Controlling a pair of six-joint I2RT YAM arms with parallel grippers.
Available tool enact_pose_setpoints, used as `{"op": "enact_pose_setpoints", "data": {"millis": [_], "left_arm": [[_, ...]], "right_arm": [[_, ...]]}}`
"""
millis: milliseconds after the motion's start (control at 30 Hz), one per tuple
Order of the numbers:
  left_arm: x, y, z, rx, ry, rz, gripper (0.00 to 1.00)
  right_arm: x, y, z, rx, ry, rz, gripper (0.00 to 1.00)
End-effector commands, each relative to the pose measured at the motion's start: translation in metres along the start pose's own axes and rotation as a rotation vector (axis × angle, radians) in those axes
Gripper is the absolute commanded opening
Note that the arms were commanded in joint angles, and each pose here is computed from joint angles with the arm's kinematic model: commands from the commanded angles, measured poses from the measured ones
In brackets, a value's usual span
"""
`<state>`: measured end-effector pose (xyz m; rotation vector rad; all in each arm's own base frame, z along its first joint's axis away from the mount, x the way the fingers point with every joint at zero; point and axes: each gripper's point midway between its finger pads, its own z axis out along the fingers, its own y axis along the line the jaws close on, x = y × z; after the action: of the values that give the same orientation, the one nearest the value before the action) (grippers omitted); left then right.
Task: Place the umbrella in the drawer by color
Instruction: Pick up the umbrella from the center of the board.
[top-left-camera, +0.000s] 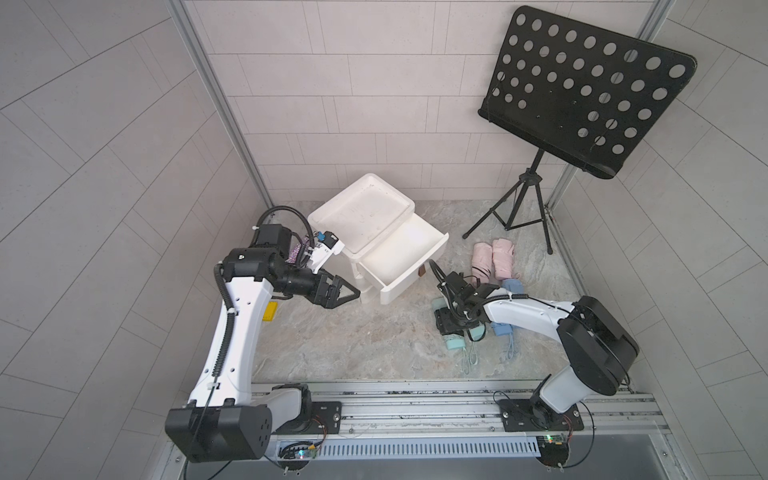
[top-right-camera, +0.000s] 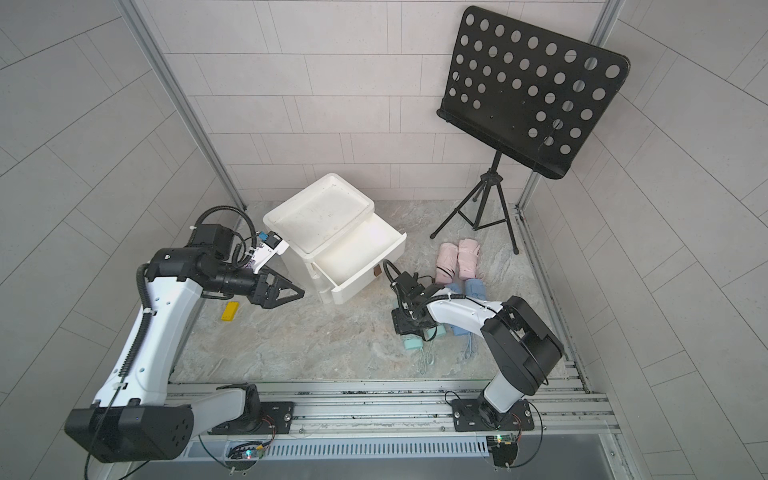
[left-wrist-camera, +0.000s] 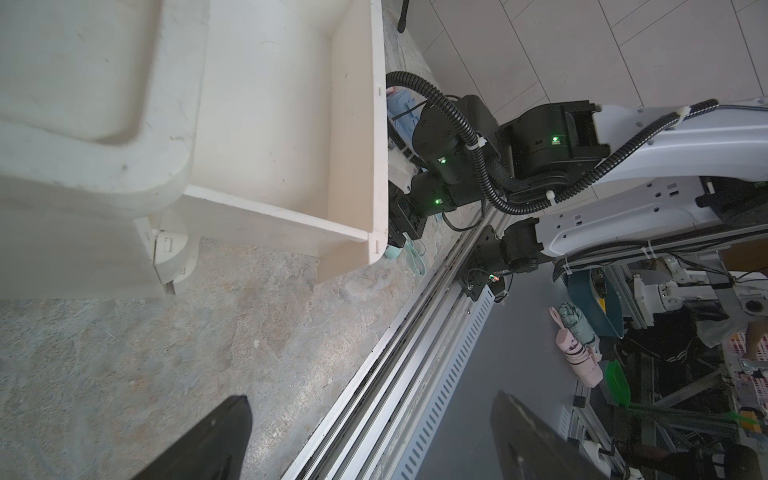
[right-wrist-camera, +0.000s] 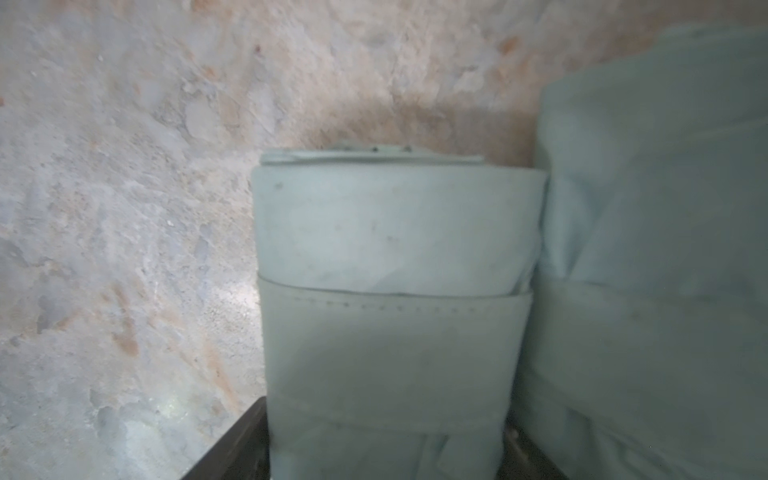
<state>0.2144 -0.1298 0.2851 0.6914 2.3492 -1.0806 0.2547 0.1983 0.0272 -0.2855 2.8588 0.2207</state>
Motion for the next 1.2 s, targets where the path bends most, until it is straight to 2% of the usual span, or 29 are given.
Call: {"op": "enact_pose_setpoints", "data": {"millis": [0,167,233,367,433,500,633,900,1167], "left_arm": [[0.001,-0.006,-0.001,0.011,-0.006,0.018,0.97],[0.001,-0.006,-0.001,0.011,-0.009,0.015,0.97],[0.0,-0.006,-0.001,0.01,-0.01,0.013,0.97],[0.0,-0.006,-0.001,0.01,-0.012,0.013,0.97],[-0.002,-0.006,-0.001,0.013,-0.015,0.012,0.97],[-0.003,-0.007,-0.002,0.015,-0.02,0.01,0.97],[-0.008,-0.011,-0.007,0.003,-0.033,0.02,0.97],[-0.026,-0.036,-0.029,-0.018,-0.11,0.063,0.97],[-0.059,-0.066,-0.04,0.011,-0.145,0.113,0.98]], "right_arm": [[0.005,-0.006,0.002,0.066,0.013,-0.024,0.76],[0.006,-0.006,0.004,0.106,0.02,-0.048,0.74],[0.006,-0.005,0.005,0.111,0.02,-0.053,0.66],[0.007,-0.007,0.002,0.101,-0.005,-0.037,0.45],[0.007,-0.006,-0.003,0.083,-0.028,-0.027,0.41],[0.005,-0.002,-0.011,0.045,-0.063,-0.018,0.4],[-0.002,0.003,-0.044,-0.023,-0.167,0.007,0.39],[-0.02,0.009,-0.136,-0.123,-0.366,0.012,0.38],[-0.061,0.053,-0.217,-0.279,-0.539,-0.083,0.39]]}}
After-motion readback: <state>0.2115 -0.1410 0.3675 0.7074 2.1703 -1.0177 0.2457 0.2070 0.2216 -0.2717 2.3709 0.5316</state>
